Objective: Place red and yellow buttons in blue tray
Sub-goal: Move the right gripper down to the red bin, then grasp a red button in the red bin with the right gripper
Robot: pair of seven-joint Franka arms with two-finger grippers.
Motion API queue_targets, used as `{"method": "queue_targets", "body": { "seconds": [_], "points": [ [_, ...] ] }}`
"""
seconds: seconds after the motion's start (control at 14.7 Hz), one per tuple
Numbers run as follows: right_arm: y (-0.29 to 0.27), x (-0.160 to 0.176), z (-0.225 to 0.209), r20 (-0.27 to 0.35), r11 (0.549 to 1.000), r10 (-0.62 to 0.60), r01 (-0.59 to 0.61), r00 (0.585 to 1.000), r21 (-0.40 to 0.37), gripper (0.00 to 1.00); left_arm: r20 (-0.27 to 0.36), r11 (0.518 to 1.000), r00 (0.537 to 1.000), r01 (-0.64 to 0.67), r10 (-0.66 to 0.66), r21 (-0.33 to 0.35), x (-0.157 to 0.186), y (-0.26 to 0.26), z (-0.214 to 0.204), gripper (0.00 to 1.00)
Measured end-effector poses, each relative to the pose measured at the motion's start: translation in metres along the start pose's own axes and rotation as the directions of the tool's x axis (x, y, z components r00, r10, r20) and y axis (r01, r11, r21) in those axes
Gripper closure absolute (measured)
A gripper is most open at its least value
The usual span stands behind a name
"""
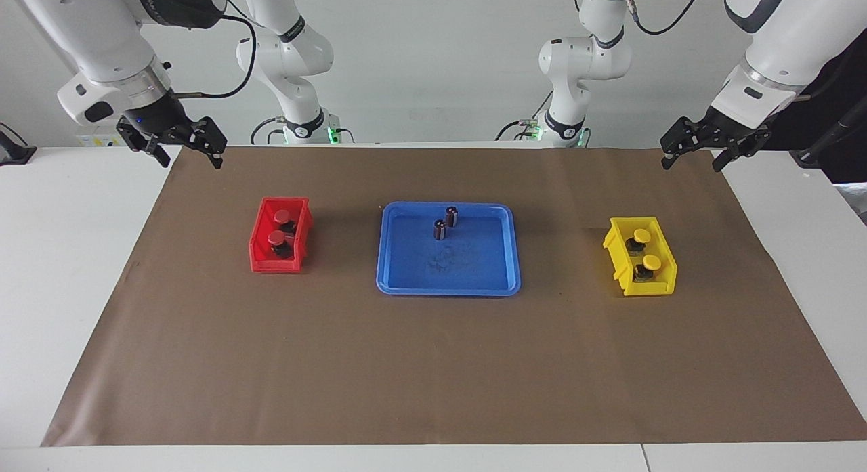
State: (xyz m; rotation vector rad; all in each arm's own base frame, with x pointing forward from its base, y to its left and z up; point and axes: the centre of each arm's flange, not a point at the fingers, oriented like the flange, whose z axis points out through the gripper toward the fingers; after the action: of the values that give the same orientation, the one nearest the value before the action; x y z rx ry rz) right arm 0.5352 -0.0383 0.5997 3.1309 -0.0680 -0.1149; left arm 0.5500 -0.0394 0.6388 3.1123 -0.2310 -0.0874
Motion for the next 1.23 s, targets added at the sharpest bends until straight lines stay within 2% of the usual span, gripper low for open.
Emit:
{"method": "queue_targets", "body": {
  "seconds": [0.07,0.2,0.41,0.75,0.82,1.23],
  "points": [
    [-0.004,0.002,0.014,-0.003,1.0,-0.008,0.008,1.0,0.002,0.07,0.0,1.0,1.0,0.0,0.0,0.0,0.0,0.0,0.0,0.0],
    [-0.023,0.006,0.044,-0.014,0.999,-0.036,0.036,0.999,0.002,0.19,0.0,1.0,1.0,0.0,0.0,0.0,0.0,0.0,0.0,0.0],
    [-0.049,0.012,0.096,-0.017,0.999,-0.038,0.038,0.999,-0.002,0.21,0.001,1.0,1.0,0.0,0.0,0.0,0.0,0.0,0.0,0.0],
    [-0.051,0.015,0.194,-0.078,0.999,-0.035,0.035,0.996,-0.004,0.27,0.001,1.0,1.0,0.0,0.0,0.0,0.0,0.0,0.0,0.0],
    [-0.051,0.013,0.202,-0.08,0.999,-0.035,0.035,0.996,-0.004,0.31,0.001,1.0,1.0,0.0,0.0,0.0,0.0,0.0,0.0,0.0],
    [-0.055,0.007,0.222,-0.1,0.999,-0.042,0.042,0.994,-0.002,0.33,0.003,1.0,1.0,0.0,0.0,0.0,0.0,0.0,0.001,0.0]
  ]
}}
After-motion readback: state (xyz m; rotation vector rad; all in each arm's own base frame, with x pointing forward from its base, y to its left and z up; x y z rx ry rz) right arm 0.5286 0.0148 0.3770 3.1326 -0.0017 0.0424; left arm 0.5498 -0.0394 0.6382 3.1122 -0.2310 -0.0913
